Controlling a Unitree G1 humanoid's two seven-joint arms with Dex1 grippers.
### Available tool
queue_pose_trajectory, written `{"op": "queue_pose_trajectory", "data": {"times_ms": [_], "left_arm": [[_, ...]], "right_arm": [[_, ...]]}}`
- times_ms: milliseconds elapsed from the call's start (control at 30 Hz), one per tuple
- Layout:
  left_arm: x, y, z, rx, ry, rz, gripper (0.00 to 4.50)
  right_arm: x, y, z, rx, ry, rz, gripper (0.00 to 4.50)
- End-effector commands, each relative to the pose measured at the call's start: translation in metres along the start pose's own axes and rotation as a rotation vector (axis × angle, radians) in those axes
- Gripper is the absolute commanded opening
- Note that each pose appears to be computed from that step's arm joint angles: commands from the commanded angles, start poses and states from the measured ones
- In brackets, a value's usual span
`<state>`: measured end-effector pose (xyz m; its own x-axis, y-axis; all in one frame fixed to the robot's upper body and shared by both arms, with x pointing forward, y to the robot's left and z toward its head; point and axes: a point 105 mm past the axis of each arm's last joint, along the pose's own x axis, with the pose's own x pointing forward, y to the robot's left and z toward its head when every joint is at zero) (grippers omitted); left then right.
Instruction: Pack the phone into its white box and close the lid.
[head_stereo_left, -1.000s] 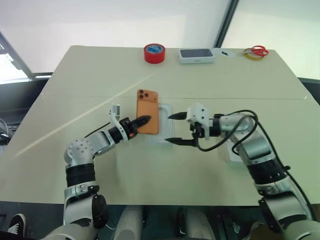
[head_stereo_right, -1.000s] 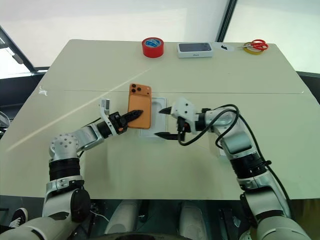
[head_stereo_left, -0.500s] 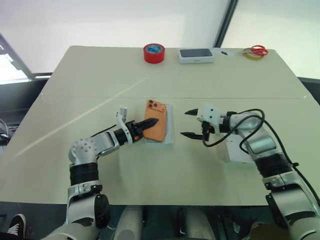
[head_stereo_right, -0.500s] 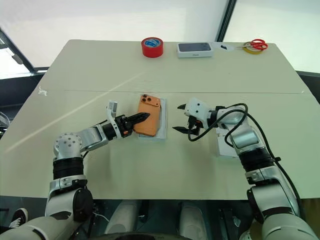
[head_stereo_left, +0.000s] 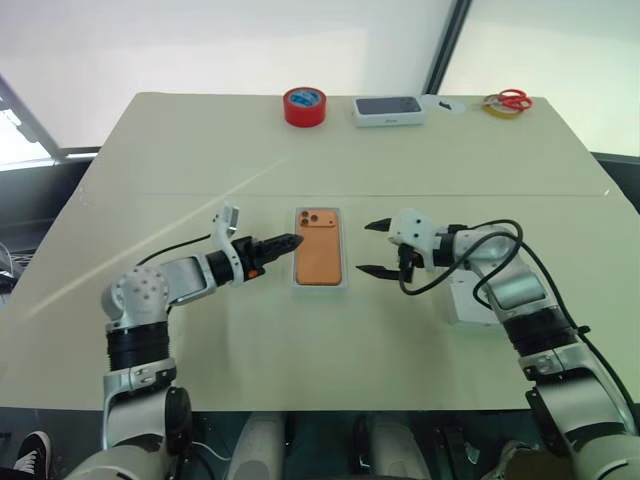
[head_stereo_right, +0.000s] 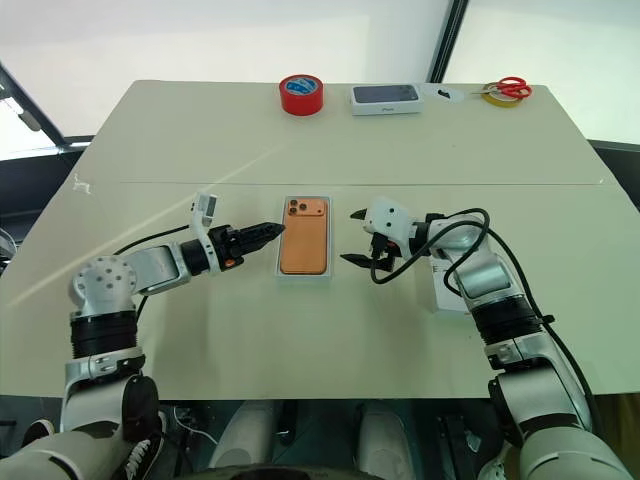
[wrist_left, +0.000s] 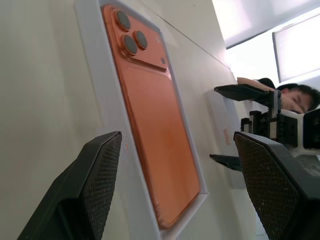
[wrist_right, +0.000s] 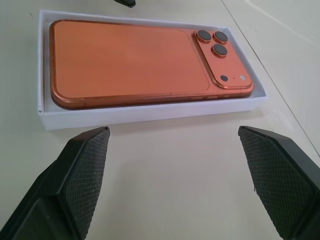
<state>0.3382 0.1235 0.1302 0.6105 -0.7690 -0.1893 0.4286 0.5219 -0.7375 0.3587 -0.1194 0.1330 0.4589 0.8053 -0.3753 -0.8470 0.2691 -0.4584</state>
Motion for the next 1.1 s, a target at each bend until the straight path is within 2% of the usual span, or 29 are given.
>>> {"op": "queue_pose_trajectory", "data": {"times_ms": [33, 67, 167, 233, 333, 367, 400, 500, 567, 733, 800, 967, 1100], "left_arm": [[-0.008, -0.013, 0.019, 0.110, -0.059, -0.025, 3.74], [-0.010, -0.012, 0.024, 0.134, -0.081, -0.013, 3.52], [-0.010, -0.006, 0.033, 0.163, -0.134, 0.021, 2.46], [-0.008, 0.010, 0.036, 0.284, -0.136, 0.130, 1.37], [-0.001, 0.026, 0.035, 0.487, -0.099, 0.226, 0.00], [0.002, 0.028, 0.032, 0.534, -0.076, 0.230, 0.00], [0.006, 0.032, 0.028, 0.586, -0.042, 0.249, 0.00], [0.023, 0.039, 0.010, 0.719, 0.083, 0.274, 0.00], [0.035, 0.030, -0.009, 0.742, 0.168, 0.179, 0.00], [0.061, 0.011, -0.031, 0.697, 0.219, 0.034, 0.00], [0.071, -0.010, -0.039, 0.657, 0.199, -0.098, 0.00], [0.095, -0.043, -0.056, 0.641, 0.211, -0.277, 0.00], [0.113, -0.053, -0.065, 0.662, 0.229, -0.315, 0.00]], "right_arm": [[0.000, -0.005, 0.009, -0.023, -0.034, -0.018, 4.33], [0.000, -0.007, 0.010, -0.010, -0.040, -0.022, 4.33], [0.000, -0.018, 0.009, 0.015, -0.035, -0.080, 3.45], [0.001, -0.024, 0.009, -0.040, -0.016, -0.115, 2.38], [0.007, -0.027, 0.003, -0.115, 0.034, -0.144, 0.90], [0.008, -0.026, 0.001, -0.123, 0.041, -0.143, 0.26], [0.011, -0.023, -0.001, -0.131, 0.049, -0.136, 0.06], [0.021, -0.007, -0.013, -0.148, 0.094, -0.071, 0.06], [0.023, -0.001, -0.016, -0.157, 0.103, -0.053, 0.06], [0.013, -0.006, -0.014, -0.145, 0.098, -0.065, 0.06], [0.003, -0.004, -0.020, -0.120, 0.120, -0.052, 0.06], [-0.034, 0.028, -0.043, -0.072, 0.216, 0.091, 0.06], [-0.057, 0.035, -0.047, -0.065, 0.262, 0.091, 0.06]]}}
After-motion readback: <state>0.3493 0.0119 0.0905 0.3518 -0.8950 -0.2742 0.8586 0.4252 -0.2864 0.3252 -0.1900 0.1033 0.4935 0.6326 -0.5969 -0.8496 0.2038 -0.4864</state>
